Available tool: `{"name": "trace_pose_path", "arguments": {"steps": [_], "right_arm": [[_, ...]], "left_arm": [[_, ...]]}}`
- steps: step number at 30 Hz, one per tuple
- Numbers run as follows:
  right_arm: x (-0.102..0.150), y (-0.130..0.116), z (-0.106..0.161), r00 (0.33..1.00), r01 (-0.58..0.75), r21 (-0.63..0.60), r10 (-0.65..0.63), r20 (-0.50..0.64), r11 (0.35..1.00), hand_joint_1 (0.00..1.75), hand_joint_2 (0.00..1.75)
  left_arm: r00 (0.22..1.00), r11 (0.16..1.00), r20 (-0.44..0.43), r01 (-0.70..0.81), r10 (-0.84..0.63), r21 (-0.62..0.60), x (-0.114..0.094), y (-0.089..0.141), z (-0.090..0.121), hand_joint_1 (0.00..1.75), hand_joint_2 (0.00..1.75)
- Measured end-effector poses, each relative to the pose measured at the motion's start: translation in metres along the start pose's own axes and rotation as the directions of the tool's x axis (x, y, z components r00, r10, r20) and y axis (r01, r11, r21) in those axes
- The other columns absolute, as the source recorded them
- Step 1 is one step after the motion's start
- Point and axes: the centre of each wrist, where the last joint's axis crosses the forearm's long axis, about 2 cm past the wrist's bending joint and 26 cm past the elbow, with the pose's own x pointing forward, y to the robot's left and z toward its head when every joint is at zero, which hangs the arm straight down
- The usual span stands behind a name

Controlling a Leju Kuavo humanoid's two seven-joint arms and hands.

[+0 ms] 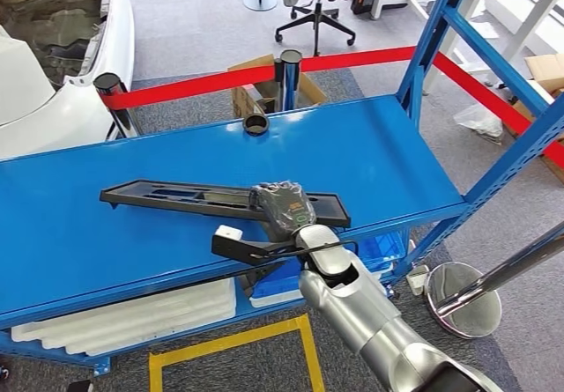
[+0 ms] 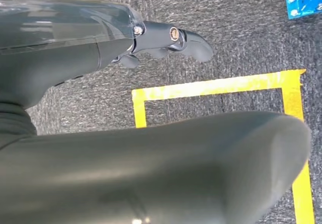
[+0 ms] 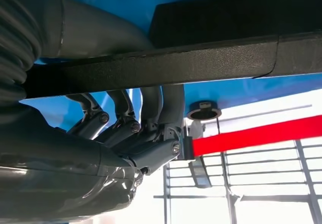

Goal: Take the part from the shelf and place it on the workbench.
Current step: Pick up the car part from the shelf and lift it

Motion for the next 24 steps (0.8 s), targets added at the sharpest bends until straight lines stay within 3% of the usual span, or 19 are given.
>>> {"name": "trace_pose_path", "arguments": {"steps": [6, 11, 13, 15, 17, 21, 24], "right_arm": [[-0.007, -0.008, 0.011, 0.999, 0.042, -0.052, -0.042, 0.013, 0.998, 1.75, 1.75], [-0.016, -0.037, 0.021, 0.943, 0.319, -0.092, -0.307, 0.128, 0.943, 1.75, 1.75], [-0.022, -0.048, 0.029, 0.832, 0.531, -0.070, -0.504, 0.232, 0.844, 1.75, 1.75], [-0.028, -0.062, 0.040, 0.646, 0.733, -0.041, -0.674, 0.358, 0.679, 1.75, 1.75], [-0.032, -0.077, 0.050, 0.514, 0.825, -0.028, -0.730, 0.450, 0.564, 1.75, 1.75], [-0.036, -0.092, 0.062, 0.479, 0.844, -0.041, -0.716, 0.509, 0.535, 1.75, 1.75], [-0.035, -0.097, 0.069, 0.376, 0.888, -0.004, -0.722, 0.581, 0.460, 1.75, 1.75]], "left_arm": [[1.000, 1.000, 0.008, 0.008, -0.008, -0.011, -0.001, 0.000, 0.001, 0.00, 1.75], [1.000, 1.000, 0.011, 0.006, -0.006, 0.009, -0.002, 0.000, 0.001, 0.00, 1.75], [0.999, 1.000, 0.034, -0.006, 0.005, 0.024, -0.002, 0.000, 0.001, 0.00, 1.75], [0.999, 0.999, 0.042, -0.012, 0.010, 0.044, -0.003, 0.001, 0.002, 0.00, 1.75], [0.999, 0.998, 0.039, -0.014, 0.012, 0.058, -0.004, 0.002, 0.002, 0.00, 1.75], [0.999, 0.997, 0.037, -0.023, 0.021, 0.069, -0.002, 0.002, 0.001, 0.00, 1.75], [0.999, 0.997, 0.029, -0.023, 0.021, 0.080, -0.002, 0.002, 0.001, 0.00, 1.75]]}}
